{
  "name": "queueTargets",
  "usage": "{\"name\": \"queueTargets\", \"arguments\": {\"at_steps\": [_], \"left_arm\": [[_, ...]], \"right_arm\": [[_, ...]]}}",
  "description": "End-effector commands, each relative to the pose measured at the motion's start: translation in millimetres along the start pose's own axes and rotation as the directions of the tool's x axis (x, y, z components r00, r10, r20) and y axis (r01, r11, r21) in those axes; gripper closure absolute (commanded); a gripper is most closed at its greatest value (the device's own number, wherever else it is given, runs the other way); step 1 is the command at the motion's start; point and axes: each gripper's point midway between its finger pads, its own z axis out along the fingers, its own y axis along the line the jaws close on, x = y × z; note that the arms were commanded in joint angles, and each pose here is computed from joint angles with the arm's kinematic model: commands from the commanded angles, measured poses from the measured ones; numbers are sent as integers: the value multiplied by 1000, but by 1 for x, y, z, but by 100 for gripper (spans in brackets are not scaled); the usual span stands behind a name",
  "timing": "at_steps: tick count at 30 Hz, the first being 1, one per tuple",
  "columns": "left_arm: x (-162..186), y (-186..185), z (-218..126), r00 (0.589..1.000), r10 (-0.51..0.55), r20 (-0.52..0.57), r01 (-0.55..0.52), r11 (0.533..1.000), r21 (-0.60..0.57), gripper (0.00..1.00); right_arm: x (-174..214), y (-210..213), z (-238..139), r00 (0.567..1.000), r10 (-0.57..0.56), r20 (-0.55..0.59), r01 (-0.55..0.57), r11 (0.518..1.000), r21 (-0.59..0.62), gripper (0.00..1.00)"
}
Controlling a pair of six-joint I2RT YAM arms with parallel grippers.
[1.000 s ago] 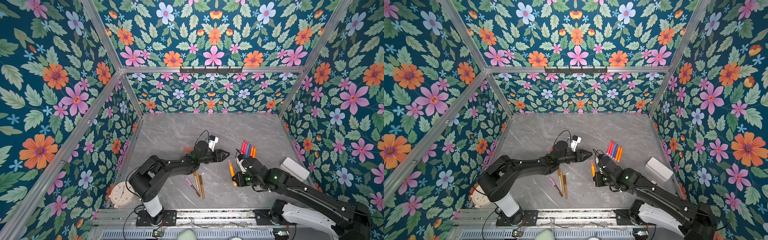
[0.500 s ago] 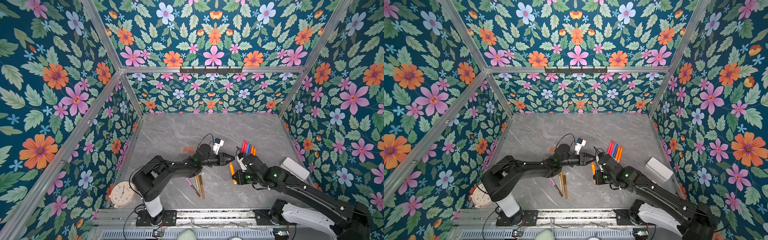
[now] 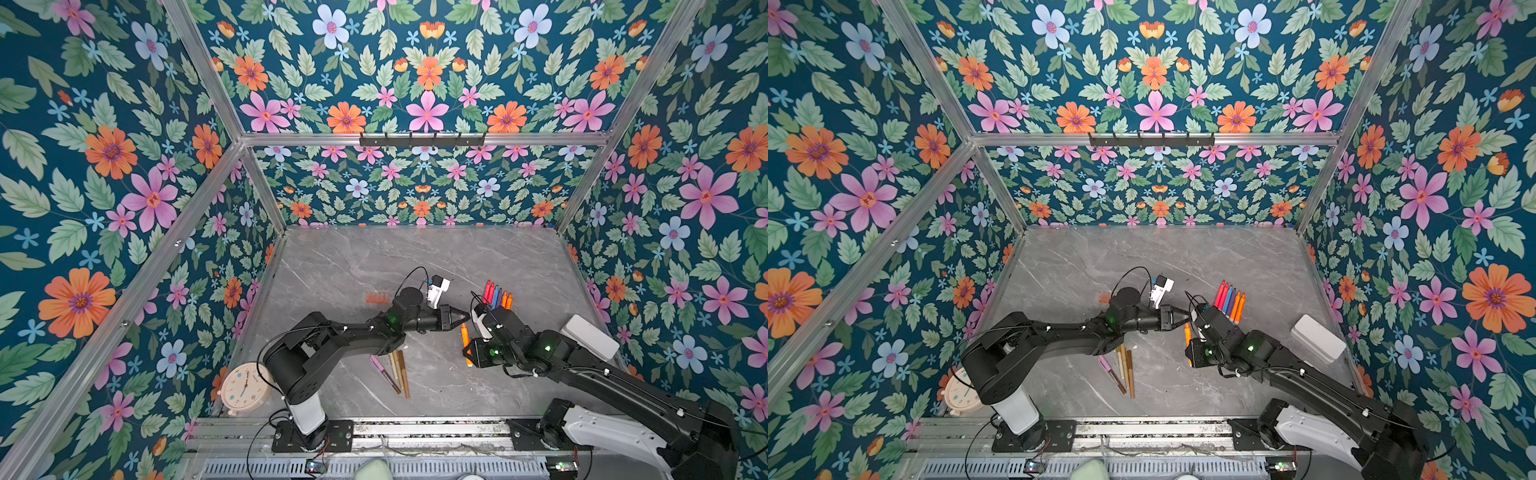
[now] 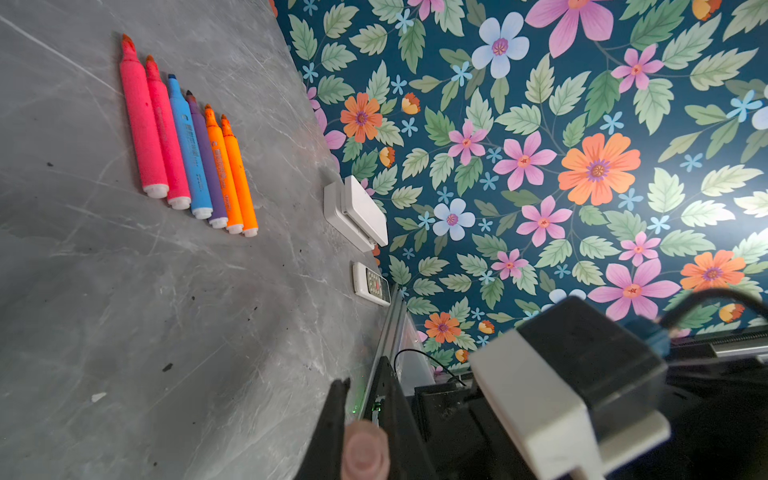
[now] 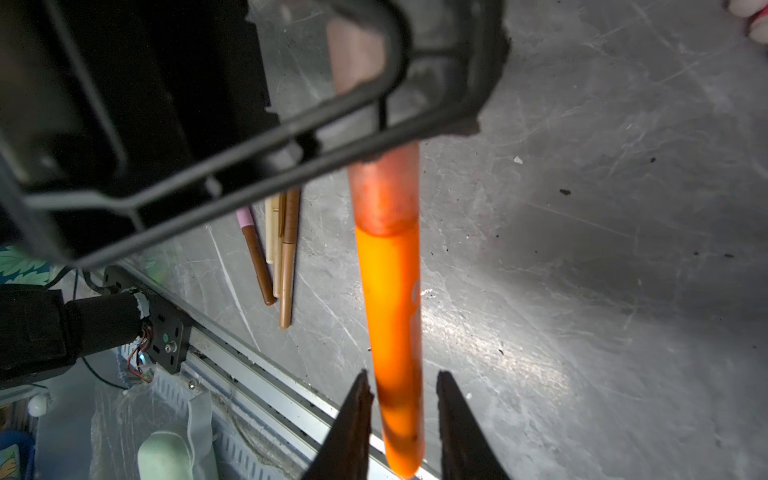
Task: Open the pen caps
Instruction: 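Reach the left gripper toward the highlighter's pinkish cap while the right gripper holds it, then close the left gripper on the orange highlighter's pinkish cap, then pull the right gripper away from the left gripper to remove the cap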
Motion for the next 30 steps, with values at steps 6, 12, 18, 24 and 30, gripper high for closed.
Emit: {"name": "queueTargets", "arguments": {"at_steps": [6,12,18,24,30], "left_arm": [[-3,-8,0,1000,21,2,-21,999,24,100],[-45,11,-14,995,58,80,-50,994,-96,100],[-132,34,-39,976,137,169,-93,965,-244,100],[-150,46,-49,968,159,196,-87,940,-329,100],[-154,92,-69,972,184,145,-75,831,-551,100]], "right_arm": [[-6,6,8,1000,2,6,-2,1000,-21,100],[4,9,20,999,12,-39,-14,998,-56,100],[26,8,35,996,53,-67,-58,995,-81,100],[35,-2,34,995,89,-54,-93,992,-80,100],[40,-10,36,993,109,-52,-112,992,-54,100]]}}
